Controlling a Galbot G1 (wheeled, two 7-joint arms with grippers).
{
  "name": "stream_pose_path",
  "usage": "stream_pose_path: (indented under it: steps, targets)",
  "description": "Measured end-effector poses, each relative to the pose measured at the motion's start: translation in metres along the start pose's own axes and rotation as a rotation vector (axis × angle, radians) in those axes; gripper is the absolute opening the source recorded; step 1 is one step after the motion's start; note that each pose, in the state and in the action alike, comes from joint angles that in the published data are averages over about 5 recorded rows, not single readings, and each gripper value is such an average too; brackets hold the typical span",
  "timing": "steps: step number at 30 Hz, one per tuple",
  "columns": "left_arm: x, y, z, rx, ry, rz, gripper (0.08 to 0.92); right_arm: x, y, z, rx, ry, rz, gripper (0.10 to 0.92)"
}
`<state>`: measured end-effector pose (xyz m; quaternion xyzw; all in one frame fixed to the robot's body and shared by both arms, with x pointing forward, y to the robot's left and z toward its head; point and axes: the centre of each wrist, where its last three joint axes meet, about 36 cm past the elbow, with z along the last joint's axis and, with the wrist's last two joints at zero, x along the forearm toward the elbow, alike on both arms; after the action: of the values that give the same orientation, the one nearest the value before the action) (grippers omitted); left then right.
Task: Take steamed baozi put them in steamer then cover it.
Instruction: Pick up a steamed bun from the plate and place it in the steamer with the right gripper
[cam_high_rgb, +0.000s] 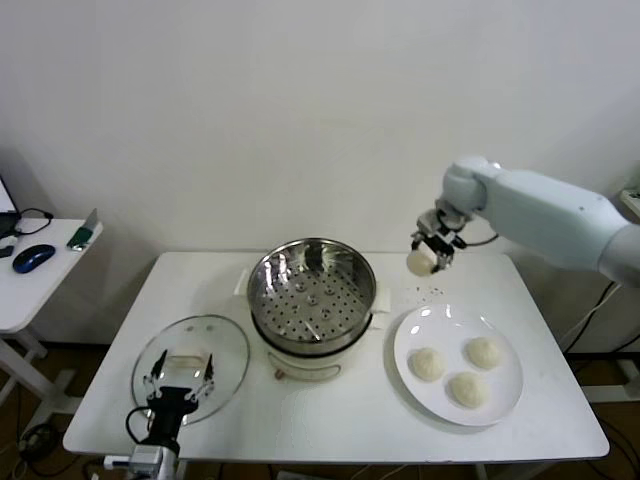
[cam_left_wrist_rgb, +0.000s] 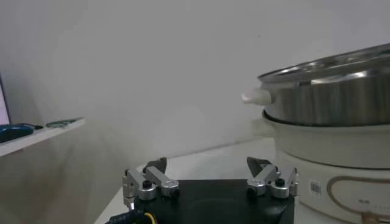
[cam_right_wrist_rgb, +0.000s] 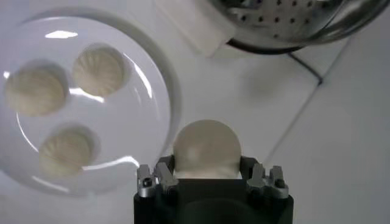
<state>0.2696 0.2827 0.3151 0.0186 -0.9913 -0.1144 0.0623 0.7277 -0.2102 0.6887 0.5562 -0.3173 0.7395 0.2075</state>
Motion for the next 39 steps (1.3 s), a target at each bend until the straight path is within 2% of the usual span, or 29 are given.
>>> stream_pose_path:
  steps: [8,16,26,39]
  targets:
    - [0.002,0.001,-0.001,-0.004,0.0,-0.001,0.823,0.03,-0.072,-0.066,0.318,0.021,0.024,0.687]
    - [0.003,0.0,-0.001,-0.008,0.0,0.005,0.823,0.012,-0.114,-0.133,0.55,0.027,0.015,0.687]
    - [0.005,0.001,0.0,-0.017,0.005,0.005,0.823,-0.042,-0.128,-0.184,0.7,0.022,-0.021,0.687]
    - [0.007,0.002,0.006,-0.018,0.016,-0.001,0.823,-0.091,-0.13,-0.21,0.75,0.013,-0.064,0.699]
